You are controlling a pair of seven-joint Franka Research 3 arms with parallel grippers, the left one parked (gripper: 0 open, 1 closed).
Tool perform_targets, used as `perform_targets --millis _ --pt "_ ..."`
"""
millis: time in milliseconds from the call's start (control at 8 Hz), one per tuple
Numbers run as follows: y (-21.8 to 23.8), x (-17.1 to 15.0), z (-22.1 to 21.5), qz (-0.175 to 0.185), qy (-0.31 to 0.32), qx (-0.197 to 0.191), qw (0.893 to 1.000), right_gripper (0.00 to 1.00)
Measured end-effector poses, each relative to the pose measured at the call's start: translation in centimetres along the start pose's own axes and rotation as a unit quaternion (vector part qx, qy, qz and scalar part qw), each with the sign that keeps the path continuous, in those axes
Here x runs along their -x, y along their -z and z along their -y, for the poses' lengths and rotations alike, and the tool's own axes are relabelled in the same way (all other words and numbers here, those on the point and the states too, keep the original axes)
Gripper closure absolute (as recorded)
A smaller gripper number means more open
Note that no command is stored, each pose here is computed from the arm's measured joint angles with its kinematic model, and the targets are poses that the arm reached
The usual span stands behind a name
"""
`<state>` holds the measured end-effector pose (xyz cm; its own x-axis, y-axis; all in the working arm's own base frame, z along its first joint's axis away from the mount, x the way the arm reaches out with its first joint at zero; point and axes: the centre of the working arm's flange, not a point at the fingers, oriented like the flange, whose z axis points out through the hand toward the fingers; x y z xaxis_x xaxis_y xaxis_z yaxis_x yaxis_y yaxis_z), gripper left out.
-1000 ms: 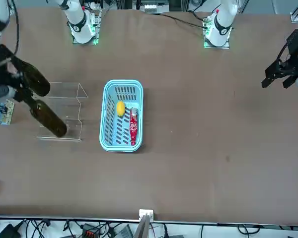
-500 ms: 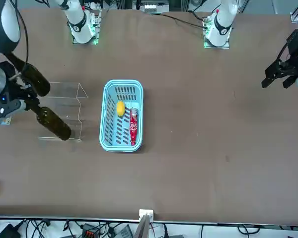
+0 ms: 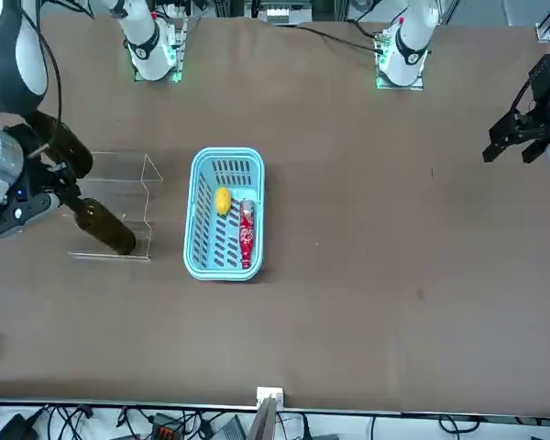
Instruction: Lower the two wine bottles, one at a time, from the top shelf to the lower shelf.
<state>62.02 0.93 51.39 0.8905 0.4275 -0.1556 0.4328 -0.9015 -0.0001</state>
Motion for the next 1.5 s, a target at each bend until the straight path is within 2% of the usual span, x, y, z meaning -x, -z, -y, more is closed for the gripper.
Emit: perform_targets --millis 375,625,1000,1125,1500 --pt "-1.1 -0.2 -0.1 0.008 0.001 0.002 1.0 0.62" --pt "-1.2 -0.2 -0.1 0.009 0.001 0.003 1.0 0.58" --pt "-0.5 -0.1 0.0 0.002 0.002 0.006 1.0 0.08" --pt "0.6 0.0 0.0 -0.007 0.002 0.01 1.0 0.0" --pt "6.2 2.8 0.6 -0.043 -0.002 0.025 0.999 0.0"
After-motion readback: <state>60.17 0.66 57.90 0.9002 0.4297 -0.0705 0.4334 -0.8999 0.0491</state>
